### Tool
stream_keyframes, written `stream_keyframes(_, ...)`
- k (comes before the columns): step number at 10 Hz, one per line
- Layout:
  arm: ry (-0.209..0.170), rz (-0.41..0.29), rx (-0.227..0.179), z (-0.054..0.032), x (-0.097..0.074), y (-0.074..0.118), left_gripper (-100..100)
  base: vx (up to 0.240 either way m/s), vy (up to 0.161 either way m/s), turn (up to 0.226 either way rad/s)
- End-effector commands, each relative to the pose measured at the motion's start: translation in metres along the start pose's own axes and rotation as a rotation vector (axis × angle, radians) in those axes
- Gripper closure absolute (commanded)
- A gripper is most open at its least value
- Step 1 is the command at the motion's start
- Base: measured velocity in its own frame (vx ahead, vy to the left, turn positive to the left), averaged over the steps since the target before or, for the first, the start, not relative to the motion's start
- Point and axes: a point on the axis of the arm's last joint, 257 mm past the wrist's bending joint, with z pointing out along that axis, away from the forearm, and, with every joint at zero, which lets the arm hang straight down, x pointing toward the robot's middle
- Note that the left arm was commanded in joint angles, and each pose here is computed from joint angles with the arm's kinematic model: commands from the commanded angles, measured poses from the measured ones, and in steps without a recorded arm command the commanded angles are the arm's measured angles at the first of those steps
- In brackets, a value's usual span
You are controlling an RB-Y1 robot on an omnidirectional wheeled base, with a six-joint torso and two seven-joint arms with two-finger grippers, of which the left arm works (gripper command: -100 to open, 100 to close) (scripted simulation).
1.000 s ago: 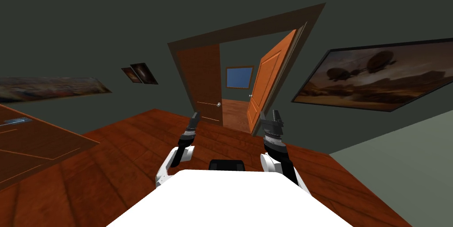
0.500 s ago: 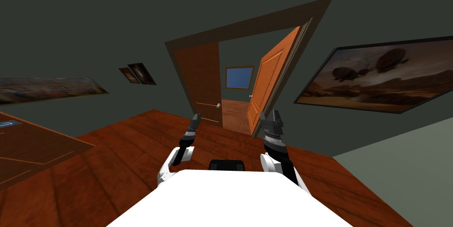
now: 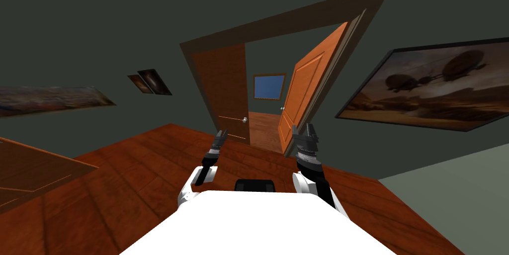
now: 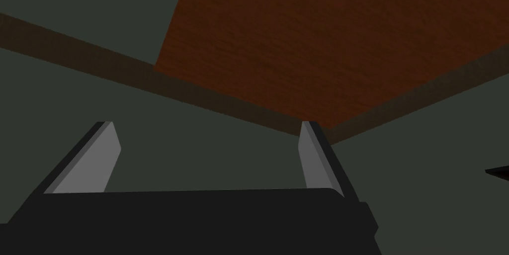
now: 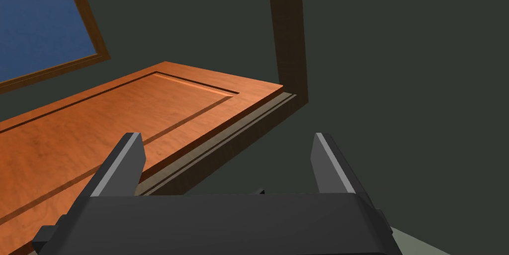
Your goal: Push the door open
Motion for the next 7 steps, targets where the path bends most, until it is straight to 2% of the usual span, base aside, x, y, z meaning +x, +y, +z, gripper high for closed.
stream_keyframes(1,0.024,0.043,-0.008,-0.0029,0.01,0.008,-100,0.094,-0.011,-0.006)
stream_keyframes(7,0.117,0.176,-0.033,-0.0191,0.047,0.037,-100,0.098,0.007,-0.007)
